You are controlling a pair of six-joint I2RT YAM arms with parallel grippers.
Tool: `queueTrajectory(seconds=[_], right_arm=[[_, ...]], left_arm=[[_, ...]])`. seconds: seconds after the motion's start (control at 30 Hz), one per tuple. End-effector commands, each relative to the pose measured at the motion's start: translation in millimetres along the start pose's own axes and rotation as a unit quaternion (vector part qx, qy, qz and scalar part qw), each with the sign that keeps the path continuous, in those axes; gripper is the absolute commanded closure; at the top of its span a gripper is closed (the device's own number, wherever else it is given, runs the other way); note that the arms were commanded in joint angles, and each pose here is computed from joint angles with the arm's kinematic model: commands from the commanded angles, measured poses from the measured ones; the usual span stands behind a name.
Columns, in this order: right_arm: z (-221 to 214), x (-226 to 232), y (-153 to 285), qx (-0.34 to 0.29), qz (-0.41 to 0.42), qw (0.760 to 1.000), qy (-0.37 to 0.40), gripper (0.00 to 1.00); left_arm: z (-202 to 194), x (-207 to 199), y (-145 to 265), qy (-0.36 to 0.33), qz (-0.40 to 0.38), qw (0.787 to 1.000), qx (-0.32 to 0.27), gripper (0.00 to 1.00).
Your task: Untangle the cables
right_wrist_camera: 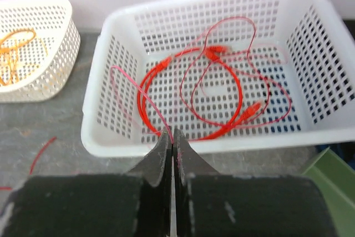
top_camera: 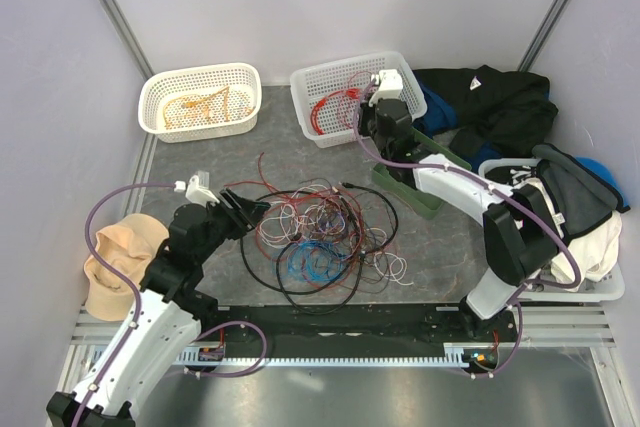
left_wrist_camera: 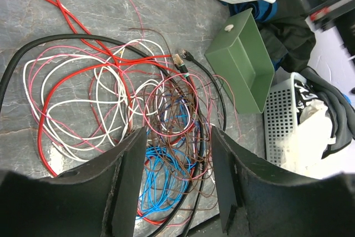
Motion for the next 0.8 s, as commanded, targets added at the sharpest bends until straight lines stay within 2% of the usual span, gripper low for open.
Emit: queueTrajectory(seconds=[0.0,0.03,0.07,0.1,0.13,0.17,0.23,0.27,0.3,0.33,0.4,0.43,0.5,0.53,0.6,0.63,0.7,0.73,0.77], right_arm=[[51,-8,-9,-0.033,-0.018,0.999,-0.011,1.00],[43,-12,-24,-0.017,-0.026,0.999,-0.007,1.00],[63,-15,-32,-0.022,-0.032,0.999,-0.010,1.00],[64,-17,-42,-0.016,-0.036,0.999,-0.012,1.00],[47,-22,-63,0.009,-0.046,0.999,-0.008,1.00],[63,-25,-72,-0.001,-0.051,0.999,-0.011,1.00],[42,-28,-100,0.025,-0.061,0.998,-0.005,1.00],[57,-28,-107,0.014,-0.062,0.998,-0.006,1.00],[52,-28,-113,0.029,-0.065,0.997,0.000,0.95],[34,-25,-126,0.053,-0.066,0.996,0.009,0.76],[41,-25,-131,0.061,-0.070,0.996,0.008,0.36],[44,-26,-130,0.059,-0.074,0.996,0.006,0.28],[44,-27,-124,0.054,-0.082,0.995,-0.002,0.15],[61,-29,-112,0.033,-0.082,0.996,-0.007,0.12],[62,-30,-101,0.020,-0.087,0.996,-0.014,0.05],[83,-30,-85,-0.002,-0.086,0.996,-0.022,0.03],[84,-29,-68,-0.005,-0.083,0.996,-0.037,0.02],[104,-27,-47,-0.024,-0.074,0.996,-0.050,0.02],[95,-25,-38,-0.022,-0.064,0.996,-0.059,0.02]], left_arm=[[1,-9,3,0.005,-0.029,1.000,-0.005,0.43],[1,-9,3,0.004,-0.030,1.000,-0.004,0.43],[1,-8,3,0.003,-0.029,1.000,-0.004,0.44],[1,-7,3,0.003,-0.028,1.000,-0.005,0.44],[1,-7,3,0.003,-0.028,1.000,-0.005,0.44],[0,-6,3,0.004,-0.027,1.000,-0.005,0.44],[0,-6,3,0.002,-0.025,1.000,-0.005,0.44],[1,-5,3,0.002,-0.023,1.000,-0.007,0.44],[1,-5,3,-0.002,-0.022,1.000,-0.007,0.44],[1,-5,4,-0.003,-0.021,1.000,-0.008,0.44],[3,-4,4,-0.007,-0.016,1.000,-0.013,0.44],[3,-4,4,-0.008,-0.015,1.000,-0.015,0.44],[5,-3,3,-0.008,-0.010,1.000,-0.020,0.44],[6,-4,3,-0.008,-0.010,1.000,-0.022,0.44],[7,-5,2,-0.011,-0.008,1.000,-0.023,0.44],[7,-5,1,-0.012,-0.003,1.000,-0.022,0.44],[9,-7,-1,-0.014,-0.002,1.000,-0.021,0.44],[9,-5,-2,-0.014,0.005,1.000,-0.021,0.43],[9,-5,-3,-0.015,0.009,1.000,-0.019,0.42]])
Point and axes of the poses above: each gripper's point midway between its finger pads, its own y axis back along the fingers, its own x axis along the line the jaws close on, z = x × y, the point moved 6 cm from there along y, back along the fingers, and after that the axes turned 12 degrees about y, right-handed, at the moved point
